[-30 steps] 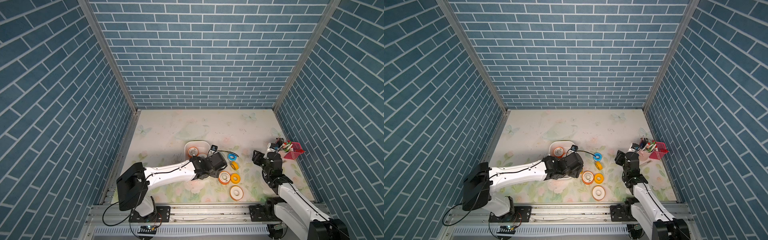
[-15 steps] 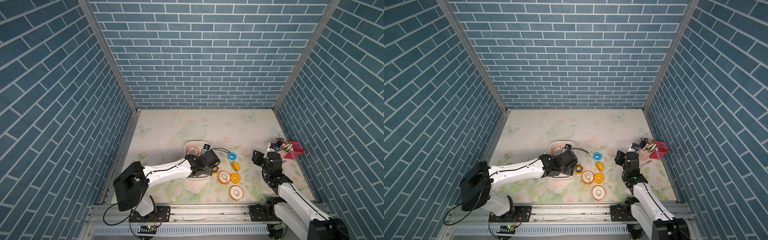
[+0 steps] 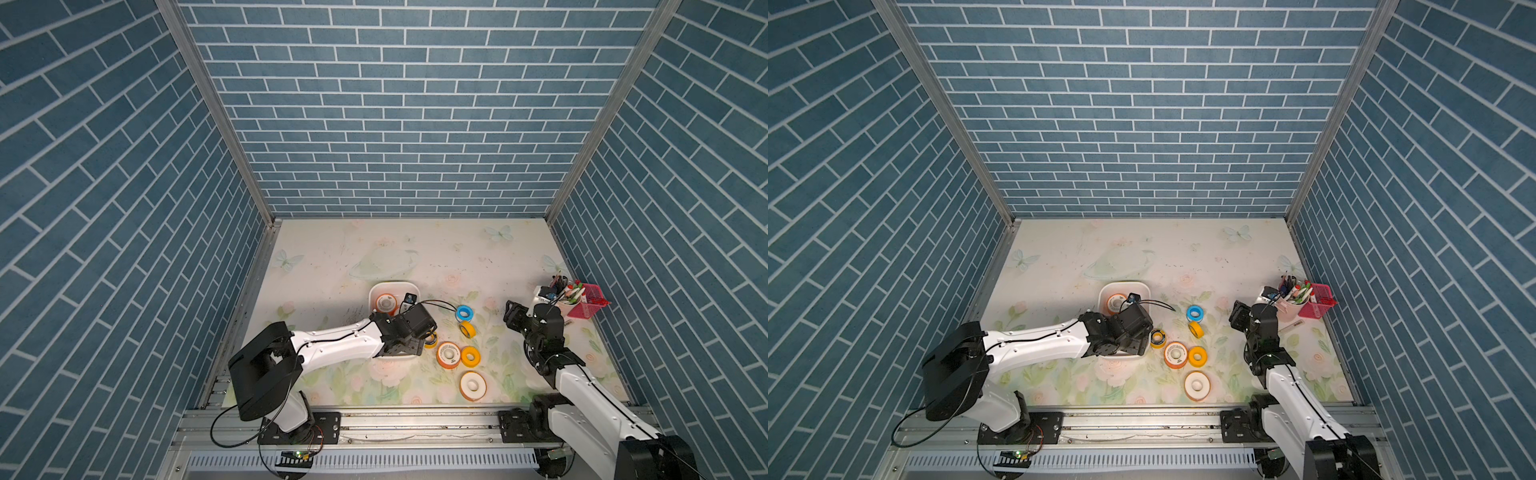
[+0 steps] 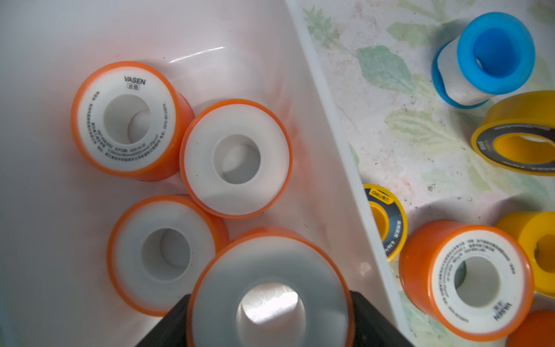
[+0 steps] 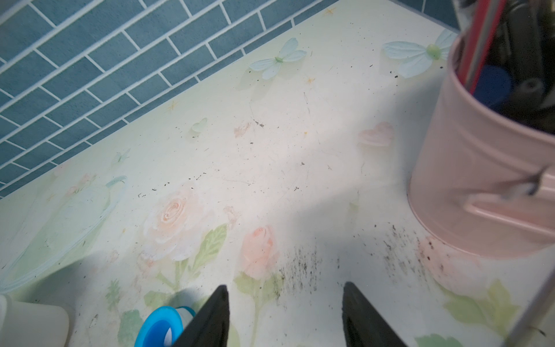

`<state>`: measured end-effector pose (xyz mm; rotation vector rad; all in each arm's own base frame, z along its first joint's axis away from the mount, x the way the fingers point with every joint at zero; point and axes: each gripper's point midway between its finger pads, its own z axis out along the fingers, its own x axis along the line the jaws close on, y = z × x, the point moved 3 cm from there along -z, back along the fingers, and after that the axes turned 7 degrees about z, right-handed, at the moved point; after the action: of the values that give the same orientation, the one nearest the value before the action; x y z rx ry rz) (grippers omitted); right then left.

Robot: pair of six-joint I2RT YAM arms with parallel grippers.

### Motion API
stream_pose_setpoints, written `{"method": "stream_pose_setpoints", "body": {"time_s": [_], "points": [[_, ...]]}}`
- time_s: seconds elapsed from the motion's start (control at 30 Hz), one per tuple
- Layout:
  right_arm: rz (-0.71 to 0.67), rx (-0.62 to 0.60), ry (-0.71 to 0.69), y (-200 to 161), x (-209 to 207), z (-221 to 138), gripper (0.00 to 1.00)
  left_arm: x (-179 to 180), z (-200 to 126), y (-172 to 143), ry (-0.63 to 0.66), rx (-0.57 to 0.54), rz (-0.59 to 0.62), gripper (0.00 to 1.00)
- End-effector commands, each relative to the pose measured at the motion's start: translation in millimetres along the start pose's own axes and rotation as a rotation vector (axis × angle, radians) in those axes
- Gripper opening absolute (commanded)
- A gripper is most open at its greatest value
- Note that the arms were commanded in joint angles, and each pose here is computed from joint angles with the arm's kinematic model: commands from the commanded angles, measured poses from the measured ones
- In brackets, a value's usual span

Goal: Put the sealing tape into the storage box
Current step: Place the sealing tape in the storage box.

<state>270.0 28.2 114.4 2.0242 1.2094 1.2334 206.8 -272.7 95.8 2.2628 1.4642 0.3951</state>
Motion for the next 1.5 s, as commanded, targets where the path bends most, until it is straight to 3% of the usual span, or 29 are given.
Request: {"method": "stream_pose_setpoints", "body": {"time_s": [0.0, 0.23, 0.4, 0.83, 0.9, 1.47], "points": [[0.005, -0.012, 0.011, 4, 2, 1, 0.6, 1, 5, -3, 0.003, 0.013, 0.003, 0.87], [0.004, -0.013, 0.012, 4, 3, 1, 0.6, 2, -1, 2, 0.005, -0.004, 0.0, 0.89], [0.003, -0.011, 0.012, 4, 2, 1, 0.6, 1, -6, 7, -0.008, -0.024, -0.001, 0.85], [0.002, -0.012, 0.016, 4, 3, 1, 0.6, -1, 11, -5, -0.033, 0.016, 0.019, 0.32], [0.002, -0.013, 0.014, 4, 3, 1, 0.6, 2, 17, -7, -0.017, 0.03, 0.016, 0.28], [0.0, -0.004, 0.016, 3, 3, 2, 0.6, 0, 33, -15, -0.039, 0.072, 0.009, 0.28]]}}
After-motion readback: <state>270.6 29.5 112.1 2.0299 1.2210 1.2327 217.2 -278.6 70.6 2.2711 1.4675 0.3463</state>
